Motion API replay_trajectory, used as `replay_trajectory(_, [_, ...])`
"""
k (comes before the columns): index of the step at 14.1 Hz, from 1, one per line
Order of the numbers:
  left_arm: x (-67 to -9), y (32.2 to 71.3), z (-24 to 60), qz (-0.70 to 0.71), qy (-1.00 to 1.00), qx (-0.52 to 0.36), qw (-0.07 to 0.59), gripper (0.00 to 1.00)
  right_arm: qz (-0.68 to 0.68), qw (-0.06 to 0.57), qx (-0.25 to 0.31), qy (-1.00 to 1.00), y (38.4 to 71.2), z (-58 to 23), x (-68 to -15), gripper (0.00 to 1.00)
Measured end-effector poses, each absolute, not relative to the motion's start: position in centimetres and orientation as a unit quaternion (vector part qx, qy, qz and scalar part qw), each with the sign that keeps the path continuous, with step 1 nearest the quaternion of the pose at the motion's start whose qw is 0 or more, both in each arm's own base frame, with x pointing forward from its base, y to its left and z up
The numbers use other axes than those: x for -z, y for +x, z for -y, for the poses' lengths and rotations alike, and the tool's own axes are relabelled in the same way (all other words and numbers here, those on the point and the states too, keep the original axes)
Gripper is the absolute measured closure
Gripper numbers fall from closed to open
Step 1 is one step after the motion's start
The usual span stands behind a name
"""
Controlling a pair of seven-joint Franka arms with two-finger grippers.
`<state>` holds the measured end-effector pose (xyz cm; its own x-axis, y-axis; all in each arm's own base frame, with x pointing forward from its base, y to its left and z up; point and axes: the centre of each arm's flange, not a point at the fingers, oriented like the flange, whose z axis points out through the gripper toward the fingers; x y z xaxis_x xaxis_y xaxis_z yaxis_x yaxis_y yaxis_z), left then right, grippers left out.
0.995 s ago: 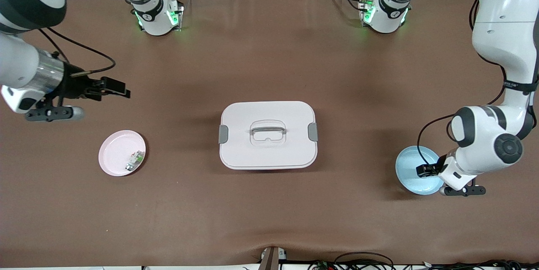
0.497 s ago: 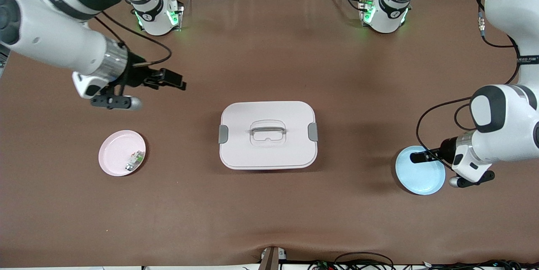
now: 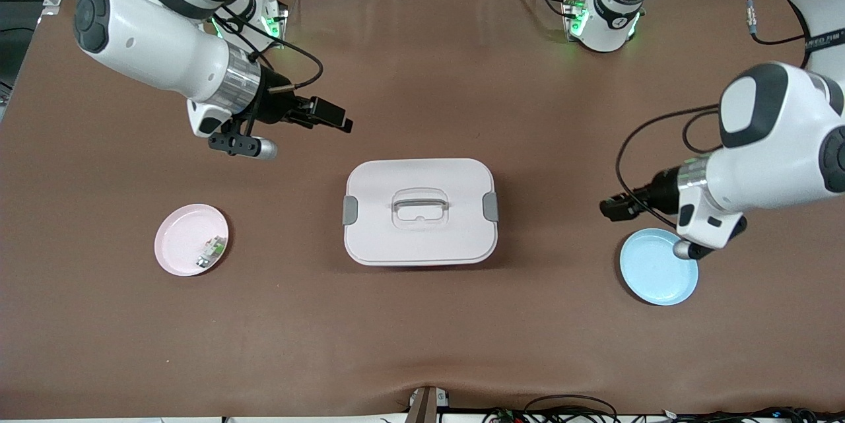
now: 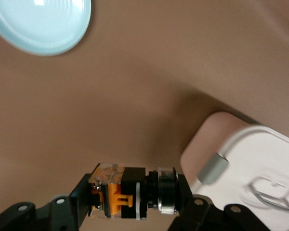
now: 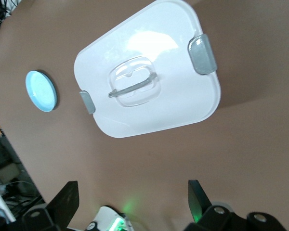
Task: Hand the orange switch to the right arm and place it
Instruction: 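Lift the orange switch with the left gripper while the right gripper approaches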
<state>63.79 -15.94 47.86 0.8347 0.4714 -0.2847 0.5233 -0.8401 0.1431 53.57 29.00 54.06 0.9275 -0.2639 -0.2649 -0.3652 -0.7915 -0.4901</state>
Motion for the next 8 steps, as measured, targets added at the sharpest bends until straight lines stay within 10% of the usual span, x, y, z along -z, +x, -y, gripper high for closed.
replay_trajectory(8, [-51.3, 58.9, 27.4, -0.344, 0.911, 0.192, 0.121, 0.28, -0.225, 0.347, -0.063, -0.908, 51.0, -33.5, -51.6, 0.00])
